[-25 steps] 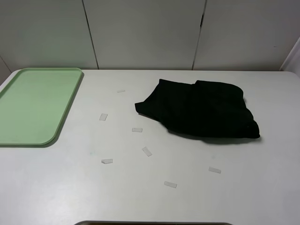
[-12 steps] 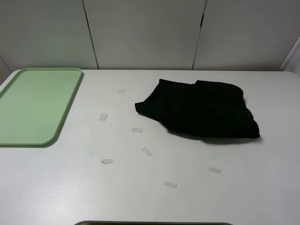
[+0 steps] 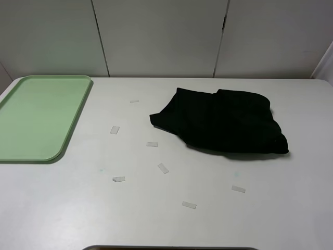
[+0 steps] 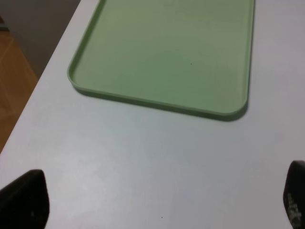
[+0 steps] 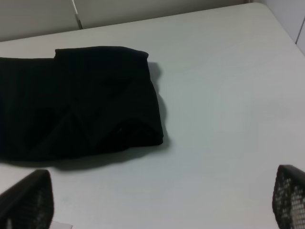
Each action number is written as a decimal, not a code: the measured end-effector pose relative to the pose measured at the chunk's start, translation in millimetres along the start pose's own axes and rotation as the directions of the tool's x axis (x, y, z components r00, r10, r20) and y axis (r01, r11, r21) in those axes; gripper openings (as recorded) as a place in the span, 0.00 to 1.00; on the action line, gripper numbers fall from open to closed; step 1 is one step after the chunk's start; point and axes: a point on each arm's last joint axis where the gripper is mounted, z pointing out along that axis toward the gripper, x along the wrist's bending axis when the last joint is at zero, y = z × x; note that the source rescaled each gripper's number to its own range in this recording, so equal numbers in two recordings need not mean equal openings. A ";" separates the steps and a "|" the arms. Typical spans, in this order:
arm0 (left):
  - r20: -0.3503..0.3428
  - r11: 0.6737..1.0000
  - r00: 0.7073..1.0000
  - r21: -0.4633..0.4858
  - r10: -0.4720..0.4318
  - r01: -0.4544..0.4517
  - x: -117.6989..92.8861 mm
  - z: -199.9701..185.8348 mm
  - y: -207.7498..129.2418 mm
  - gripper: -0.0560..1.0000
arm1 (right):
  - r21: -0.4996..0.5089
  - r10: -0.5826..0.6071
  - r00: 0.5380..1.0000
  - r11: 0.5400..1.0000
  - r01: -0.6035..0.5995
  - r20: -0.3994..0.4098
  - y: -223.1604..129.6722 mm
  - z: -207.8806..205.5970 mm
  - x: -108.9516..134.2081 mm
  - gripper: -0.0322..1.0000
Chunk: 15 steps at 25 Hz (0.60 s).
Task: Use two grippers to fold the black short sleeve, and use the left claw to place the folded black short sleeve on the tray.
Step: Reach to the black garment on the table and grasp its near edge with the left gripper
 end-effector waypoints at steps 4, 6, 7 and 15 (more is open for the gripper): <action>0.000 1.000 1.000 0.000 0.000 0.000 0.0 0.0 0.0 0.98 | 0.000 0.000 1.000 1.000 0.000 0.000 0.0 0.0 0.0 1.00; 0.000 1.000 1.000 0.000 0.000 0.000 0.0 0.0 0.0 0.98 | 0.000 0.000 1.000 1.000 0.000 0.000 0.0 0.0 0.0 1.00; 0.000 1.000 1.000 0.000 0.000 0.000 0.0 0.0 0.0 0.98 | 0.000 0.000 1.000 1.000 0.000 0.000 0.0 0.0 0.0 1.00; -0.012 1.000 1.000 -0.002 0.005 -0.005 1.1 0.0 0.2 0.98 | 0.000 0.000 1.000 1.000 0.000 0.000 0.0 0.0 0.0 1.00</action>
